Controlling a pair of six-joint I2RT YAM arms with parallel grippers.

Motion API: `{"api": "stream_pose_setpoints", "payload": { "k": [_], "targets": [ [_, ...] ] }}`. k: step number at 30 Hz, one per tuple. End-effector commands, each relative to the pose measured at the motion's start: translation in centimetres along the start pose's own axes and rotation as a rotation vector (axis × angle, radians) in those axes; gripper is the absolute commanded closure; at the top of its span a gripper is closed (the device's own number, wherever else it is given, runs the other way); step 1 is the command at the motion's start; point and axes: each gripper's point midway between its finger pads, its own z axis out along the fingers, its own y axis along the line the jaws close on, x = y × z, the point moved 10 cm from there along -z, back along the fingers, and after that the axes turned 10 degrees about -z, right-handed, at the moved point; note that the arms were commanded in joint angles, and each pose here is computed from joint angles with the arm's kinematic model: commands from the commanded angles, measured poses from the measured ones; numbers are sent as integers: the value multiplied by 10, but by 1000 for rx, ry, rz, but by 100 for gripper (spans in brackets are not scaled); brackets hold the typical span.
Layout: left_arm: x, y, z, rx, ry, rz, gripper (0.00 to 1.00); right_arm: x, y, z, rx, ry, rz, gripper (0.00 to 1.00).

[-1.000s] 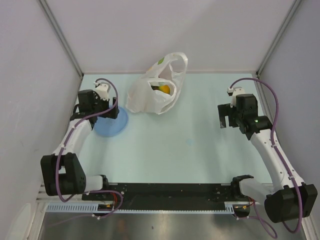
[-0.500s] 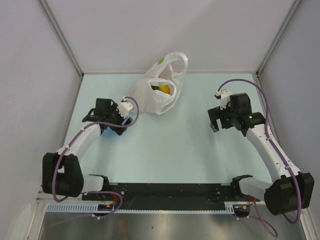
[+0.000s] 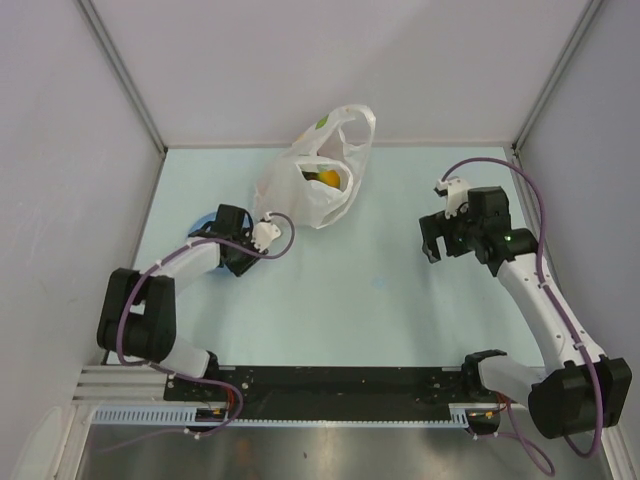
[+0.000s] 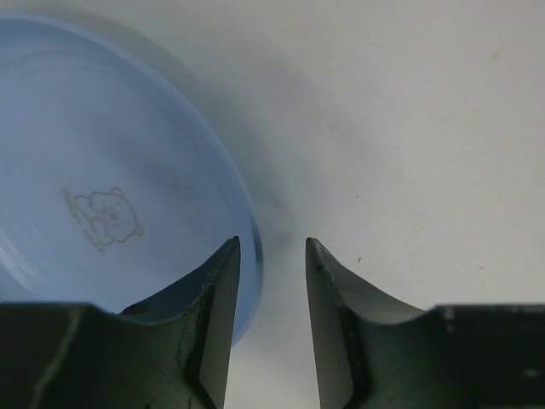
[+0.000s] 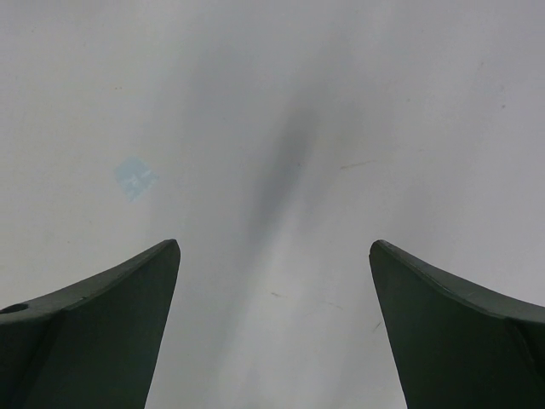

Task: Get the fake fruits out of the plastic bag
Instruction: Move the plate to the center of the board.

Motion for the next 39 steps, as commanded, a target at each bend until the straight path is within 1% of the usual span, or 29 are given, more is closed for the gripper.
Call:
{"api": "stream_pose_setpoints", "payload": {
  "k": [1, 3, 6, 10, 11, 16, 19, 22, 24, 25, 30, 31, 33, 34, 36, 37, 38, 39],
  "targets": [
    [-11, 8, 6, -16, -15, 10, 59, 2, 1, -6, -11, -29, 2, 1],
    [-11, 9, 10, -25, -15, 7, 61, 4, 0, -6, -5, -26, 8, 1],
    [-6, 7, 14, -19, 4, 11, 71, 6, 0, -2, -17, -20, 21, 1],
    [-2, 3, 14, 5, 16, 23, 75, 7, 0, 2, -35, -21, 34, 2],
    [-1, 1, 12, 15, 11, 25, 79, 7, 0, 2, -41, -20, 37, 2],
    [9, -13, 10, 77, 13, 90, 87, 6, -1, 8, -49, -15, 40, 2],
    [13, -30, 5, 169, 9, 163, 92, 7, -1, 9, -57, -10, 42, 3],
    [15, -60, -2, 284, 18, 282, 92, 8, 0, 10, -65, -1, 44, 3],
    [15, -75, -4, 330, 6, 329, 92, 8, 0, 10, -65, 0, 43, 3],
    [13, -89, -6, 366, 12, 377, 92, 8, 0, 10, -66, 1, 41, 3],
    [2, -131, -16, 523, 9, 480, 92, 12, -1, 10, -58, 25, 27, 3],
    [-4, -144, -21, 579, -17, 521, 93, 12, -1, 10, -51, 29, 26, 3],
    [-15, -157, -26, 617, -56, 572, 93, 14, 0, 9, -57, 38, 22, 4],
    [-21, -171, -26, 642, -94, 628, 94, 14, 0, 9, -61, 41, 21, 4],
    [-35, -188, -21, 670, -129, 677, 95, 14, 1, 13, -76, 42, 26, 3],
    [-41, -204, -21, 705, -142, 721, 96, 13, 1, 14, -75, 38, 25, 4],
    [-42, -217, -12, 754, -96, 729, 95, 11, 0, 15, -67, 26, 23, 4],
    [-57, -227, -16, 771, -118, 746, 95, 11, -1, 16, -61, 26, 17, 3]
  ]
}}
